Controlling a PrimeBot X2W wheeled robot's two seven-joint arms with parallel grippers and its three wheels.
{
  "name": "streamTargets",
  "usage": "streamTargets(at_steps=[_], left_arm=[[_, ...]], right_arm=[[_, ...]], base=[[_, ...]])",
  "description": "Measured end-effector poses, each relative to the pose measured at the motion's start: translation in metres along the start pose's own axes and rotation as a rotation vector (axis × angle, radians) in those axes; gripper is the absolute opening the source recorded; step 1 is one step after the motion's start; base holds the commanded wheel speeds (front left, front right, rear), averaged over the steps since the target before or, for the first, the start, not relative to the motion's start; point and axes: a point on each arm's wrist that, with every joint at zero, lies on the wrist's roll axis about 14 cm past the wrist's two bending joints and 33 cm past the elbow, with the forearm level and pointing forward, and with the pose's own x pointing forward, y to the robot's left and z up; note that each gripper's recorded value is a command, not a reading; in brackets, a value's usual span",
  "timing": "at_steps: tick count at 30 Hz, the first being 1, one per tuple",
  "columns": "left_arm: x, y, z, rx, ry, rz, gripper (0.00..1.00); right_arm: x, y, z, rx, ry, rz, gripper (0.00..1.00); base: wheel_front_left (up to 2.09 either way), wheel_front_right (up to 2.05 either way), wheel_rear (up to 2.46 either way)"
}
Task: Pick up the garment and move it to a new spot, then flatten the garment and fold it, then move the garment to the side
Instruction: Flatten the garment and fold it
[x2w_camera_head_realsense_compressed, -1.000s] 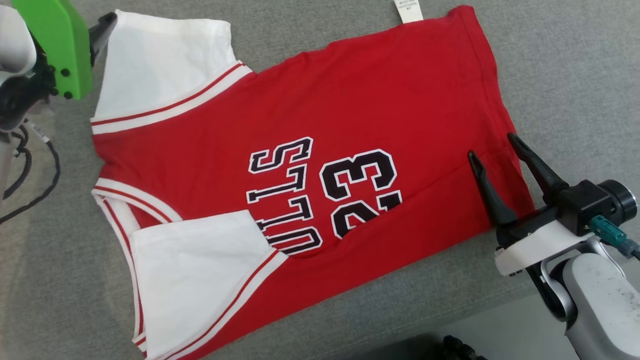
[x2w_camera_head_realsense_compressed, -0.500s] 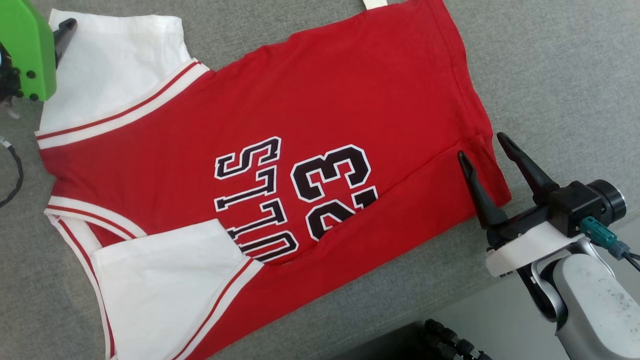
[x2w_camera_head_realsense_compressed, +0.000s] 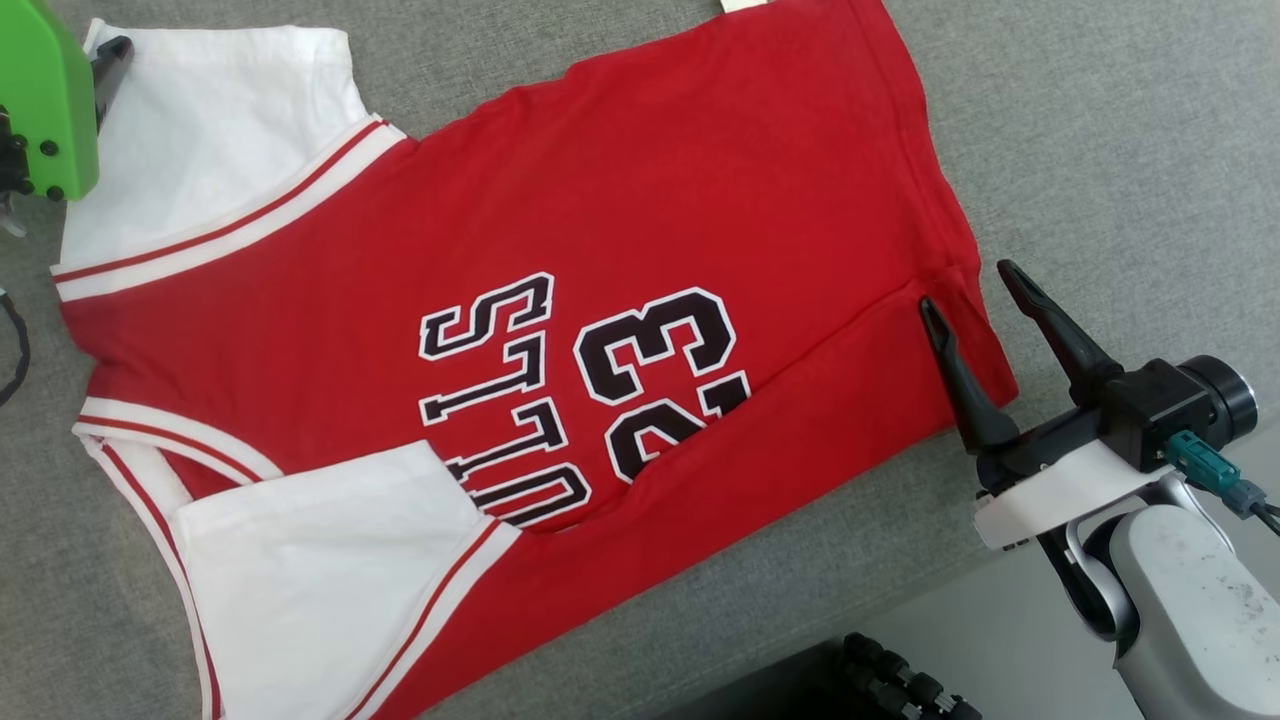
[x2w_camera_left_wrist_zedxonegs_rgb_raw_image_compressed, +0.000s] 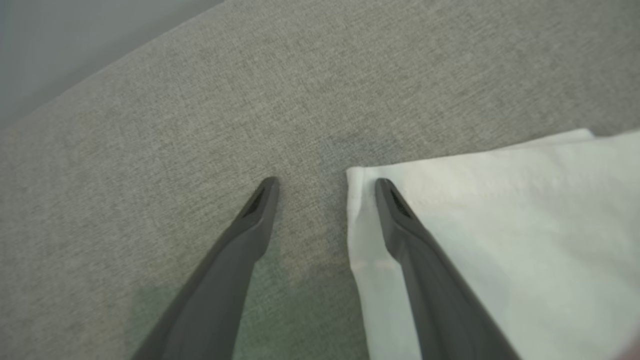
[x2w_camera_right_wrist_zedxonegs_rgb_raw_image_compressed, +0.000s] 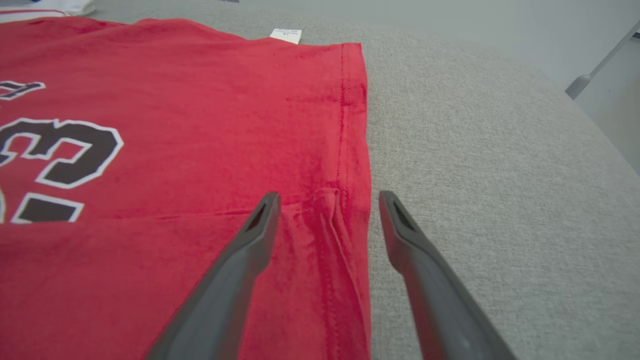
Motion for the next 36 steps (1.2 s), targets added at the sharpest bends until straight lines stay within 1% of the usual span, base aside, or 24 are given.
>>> streamTargets(at_steps=[1, 2, 3, 4, 5, 9, 13, 16, 18, 20, 22, 24, 26, 29, 31, 36], left_arm=[[0.000, 0.000, 0.000, 0.002, 0.000, 0.000, 0.76], [0.000, -0.001, 0.000, 0.005, -0.002, -0.001, 0.65], [0.001, -0.001, 0.000, 0.013, -0.007, -0.001, 0.41], [0.001, -0.002, 0.001, 0.022, -0.012, 0.000, 0.02], [0.001, -0.002, 0.001, 0.026, -0.017, -0.001, 0.00], [-0.001, 0.001, 0.001, 0.042, -0.029, 0.014, 0.00], [-0.007, 0.003, 0.006, 0.026, -0.064, 0.018, 0.00], [-0.012, -0.005, 0.013, 0.007, -0.098, -0.005, 0.00], [-0.019, -0.009, 0.019, 0.014, -0.120, -0.011, 0.00], [-0.025, -0.013, 0.022, 0.026, -0.132, -0.016, 0.00], [-0.032, -0.020, 0.024, 0.032, -0.142, -0.033, 0.00], [-0.041, -0.026, 0.027, 0.045, -0.154, -0.046, 0.00], [-0.048, -0.027, 0.028, 0.057, -0.161, -0.046, 0.00], [-0.059, -0.025, 0.027, 0.066, -0.164, -0.040, 0.00], [-0.065, -0.025, 0.027, 0.077, -0.169, -0.037, 0.00], [-0.072, -0.018, 0.019, 0.092, -0.146, -0.021, 0.00]], right_arm=[[0.000, 0.000, 0.000, -0.001, 0.000, 0.001, 1.00], [0.000, 0.000, 0.000, -0.001, 0.000, 0.001, 1.00], [0.000, 0.000, 0.000, -0.002, 0.000, 0.002, 1.00], [0.000, 0.000, 0.000, -0.004, -0.001, 0.002, 1.00], [0.001, -0.001, 0.001, -0.002, -0.003, 0.000, 1.00], [0.002, -0.002, 0.007, 0.024, -0.024, -0.010, 1.00], [0.002, -0.010, 0.010, 0.006, -0.030, -0.017, 1.00], [0.004, -0.015, 0.014, -0.012, -0.039, -0.018, 1.00], [0.012, -0.022, 0.023, 0.022, -0.062, -0.038, 1.00], [0.023, -0.023, 0.030, 0.035, -0.050, -0.028, 1.00], [0.038, -0.026, 0.042, 0.019, -0.032, -0.016, 1.00], [0.055, -0.035, 0.056, -0.006, 0.005, -0.020, 1.00], [0.072, -0.037, 0.065, 0.012, 0.051, -0.022, 1.00], [0.092, -0.038, 0.064, 0.039, 0.189, -0.028, 1.00], [0.105, -0.032, 0.065, 0.072, 0.262, -0.021, 1.00], [0.127, -0.024, 0.067, 0.081, 0.361, -0.019, 1.00]], base=[[0.00, 0.00, 0.00], [0.00, 0.00, 0.00], [0.00, 0.00, 0.00], [0.00, 0.00, 0.00], [0.00, 0.00, 0.00], [0.00, 0.00, 0.00], [0.00, 0.00, 0.00], [0.00, 0.00, 0.00], [0.00, 0.00, 0.00], [0.00, 0.00, 0.00], [0.00, 0.00, 0.00], [0.00, 0.00, 0.00], [0.00, 0.00, 0.00], [0.00, 0.00, 0.00], [0.00, 0.00, 0.00], [0.00, 0.00, 0.00]])
